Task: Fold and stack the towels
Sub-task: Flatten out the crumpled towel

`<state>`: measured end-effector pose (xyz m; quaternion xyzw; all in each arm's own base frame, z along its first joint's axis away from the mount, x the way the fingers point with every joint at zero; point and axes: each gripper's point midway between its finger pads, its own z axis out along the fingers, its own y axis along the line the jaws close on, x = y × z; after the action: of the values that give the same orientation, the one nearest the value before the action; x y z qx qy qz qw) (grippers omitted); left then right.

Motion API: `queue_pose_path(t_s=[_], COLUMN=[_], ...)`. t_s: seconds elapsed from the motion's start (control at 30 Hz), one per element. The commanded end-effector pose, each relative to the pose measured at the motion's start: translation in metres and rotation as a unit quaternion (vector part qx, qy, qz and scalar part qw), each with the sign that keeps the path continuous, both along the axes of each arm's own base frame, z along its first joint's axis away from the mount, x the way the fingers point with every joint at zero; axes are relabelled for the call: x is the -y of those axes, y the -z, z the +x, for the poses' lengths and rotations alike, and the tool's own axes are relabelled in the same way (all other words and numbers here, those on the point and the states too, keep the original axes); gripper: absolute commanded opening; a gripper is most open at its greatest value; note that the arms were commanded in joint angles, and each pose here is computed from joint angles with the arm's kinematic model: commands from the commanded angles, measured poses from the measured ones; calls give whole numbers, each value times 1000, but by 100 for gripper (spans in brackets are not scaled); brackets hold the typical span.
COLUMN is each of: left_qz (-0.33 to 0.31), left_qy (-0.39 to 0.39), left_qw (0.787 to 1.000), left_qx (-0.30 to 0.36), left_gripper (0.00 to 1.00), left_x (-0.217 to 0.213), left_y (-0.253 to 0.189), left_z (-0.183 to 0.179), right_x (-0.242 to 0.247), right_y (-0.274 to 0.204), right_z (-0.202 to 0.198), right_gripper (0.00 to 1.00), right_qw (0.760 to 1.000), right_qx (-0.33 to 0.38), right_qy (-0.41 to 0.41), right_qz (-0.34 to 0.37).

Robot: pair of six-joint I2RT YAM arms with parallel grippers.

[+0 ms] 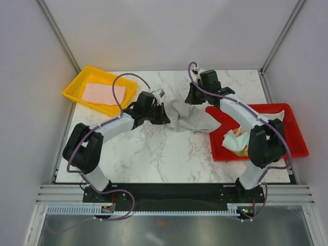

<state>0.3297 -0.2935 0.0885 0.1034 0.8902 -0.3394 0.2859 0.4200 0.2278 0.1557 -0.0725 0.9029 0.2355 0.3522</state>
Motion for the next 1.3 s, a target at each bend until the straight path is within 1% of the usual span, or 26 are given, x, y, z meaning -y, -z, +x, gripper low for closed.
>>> queue_pose_path(t_s=[0.0,0.03,0.07,0.17,0.2,0.27,0.3,0.33,0.37,0.43,0.47,0.53,0.57,0.67,0.73,0.83,0.87,0.93,0.97,1.0,1.03,1.13,1.17,1.2,1.23,1.27], left_qz=[27,37,33,36,32,38,33,25,14,-9,-22,-51,-72,-111,-118,-96,-77,-43,-17,-2,10,25,20,23,23,20], left_qy=[18,24,25,44,46,59,70,76,87,95,112,129,150,181,181,169,159,153,140,137,135,158,153,152,150,143], left_qw=[993,991,988,980,976,970,964,961,958,948,945,932,927,912,910,917,925,933,942,945,950,959,963,968,971,974], left_qx=[114,127,149,188,209,232,254,265,273,304,307,334,336,350,354,348,337,322,305,296,283,232,219,200,187,174], left_gripper=[2,2,2,2,2,2,2,2,2,2,2,2,2,2,2,2,2,2,2,2,2,2,2,2,2,2], left_x=[-11,-15,-21,-31,-37,-46,-51,-54,-56,-65,-65,-72,-69,-70,-71,-70,-68,-66,-63,-61,-59,-41,-38,-32,-28,-25], left_y=[-99,-118,-143,-192,-214,-245,-263,-280,-291,-322,-328,-352,-360,-383,-391,-380,-369,-350,-334,-322,-314,-281,-277,-265,-259,-254], left_z=[13,11,6,-10,-17,-31,-42,-52,-63,-88,-101,-127,-141,-168,-172,-158,-144,-126,-106,-95,-87,-65,-61,-53,-49,-45], right_x=[5,6,11,12,16,15,16,18,24,26,32,35,41,43,44,50,53,52,49,47,37,13,4,-3,-6,-16], right_y=[-90,-100,-123,-161,-185,-210,-235,-249,-274,-298,-316,-332,-345,-363,-368,-364,-356,-347,-334,-327,-306,-274,-252,-244,-235,-218], right_z=[-8,-12,-21,-41,-53,-70,-87,-94,-112,-134,-152,-173,-188,-216,-222,-209,-194,-178,-158,-148,-127,-114,-108,-110,-109,-116], right_gripper=[0,0,0,0,0,0,0,0,0,0,0,0,0,0,0,0,0,0,0,0,0,0,2,9,20,26], right_qw=[994,992,989,979,972,964,955,951,941,930,920,908,897,877,875,881,890,897,907,912,924,938,947,950,952,954], right_qx=[105,119,143,200,230,257,284,297,322,345,366,384,403,424,423,422,412,407,392,385,362,320,291,279,273,265], right_qy=[-11,-15,-15,-38,-37,-48,-58,-57,-56,-67,-69,-84,-86,-104,-103,-71,-45,-34,-19,-14,-17,-65,-76,-82,-78,-88], right_qz=[33,32,37,28,32,39,58,67,87,109,124,144,159,200,213,202,189,167,150,140,120,114,113,116,112,108])
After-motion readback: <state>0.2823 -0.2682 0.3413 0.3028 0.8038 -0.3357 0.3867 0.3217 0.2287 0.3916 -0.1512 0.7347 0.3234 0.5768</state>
